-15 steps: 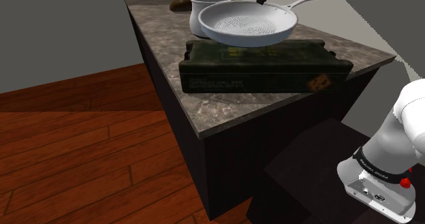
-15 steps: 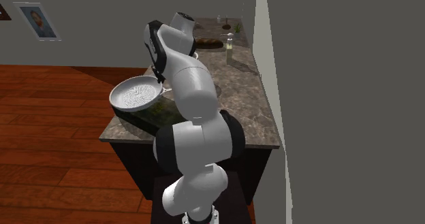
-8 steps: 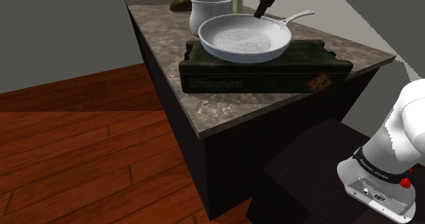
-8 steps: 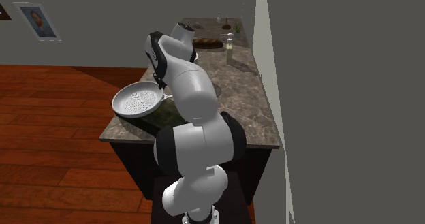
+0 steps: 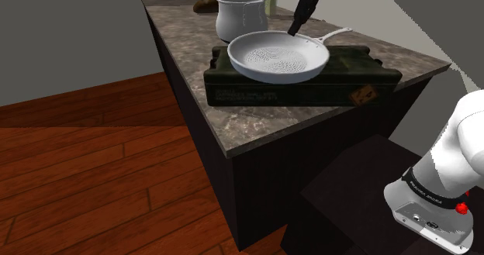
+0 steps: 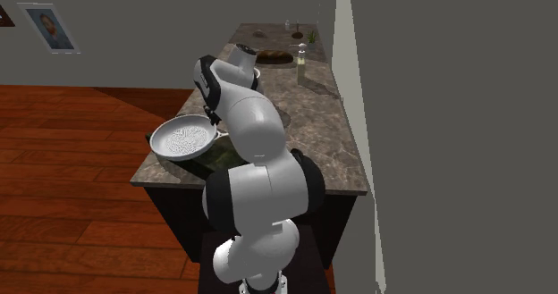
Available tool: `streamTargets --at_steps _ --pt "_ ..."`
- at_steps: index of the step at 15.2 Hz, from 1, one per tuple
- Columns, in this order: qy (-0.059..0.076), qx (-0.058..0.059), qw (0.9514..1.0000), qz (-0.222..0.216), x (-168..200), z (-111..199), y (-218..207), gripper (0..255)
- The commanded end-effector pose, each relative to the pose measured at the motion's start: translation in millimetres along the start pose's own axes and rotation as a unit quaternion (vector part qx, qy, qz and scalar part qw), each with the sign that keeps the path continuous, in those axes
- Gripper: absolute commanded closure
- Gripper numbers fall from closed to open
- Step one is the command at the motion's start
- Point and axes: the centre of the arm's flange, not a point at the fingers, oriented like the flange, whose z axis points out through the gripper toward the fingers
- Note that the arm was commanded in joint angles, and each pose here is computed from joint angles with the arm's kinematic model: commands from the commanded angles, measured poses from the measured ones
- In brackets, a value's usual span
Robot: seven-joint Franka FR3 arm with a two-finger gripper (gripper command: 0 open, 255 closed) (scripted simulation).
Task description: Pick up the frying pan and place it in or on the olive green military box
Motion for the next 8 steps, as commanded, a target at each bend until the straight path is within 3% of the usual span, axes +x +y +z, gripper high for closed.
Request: streamTargets --at_steps 1,7,8 --pt "-0.001 0.0 1.0 0.0 -0.9 3.3 0.4 255" --pt "-0.001 0.0 1.0 0.0 -0.9 3.3 0.4 255" --pt "-0.001 0.0 1.0 0.0 -0.1 3.4 0.4 0"
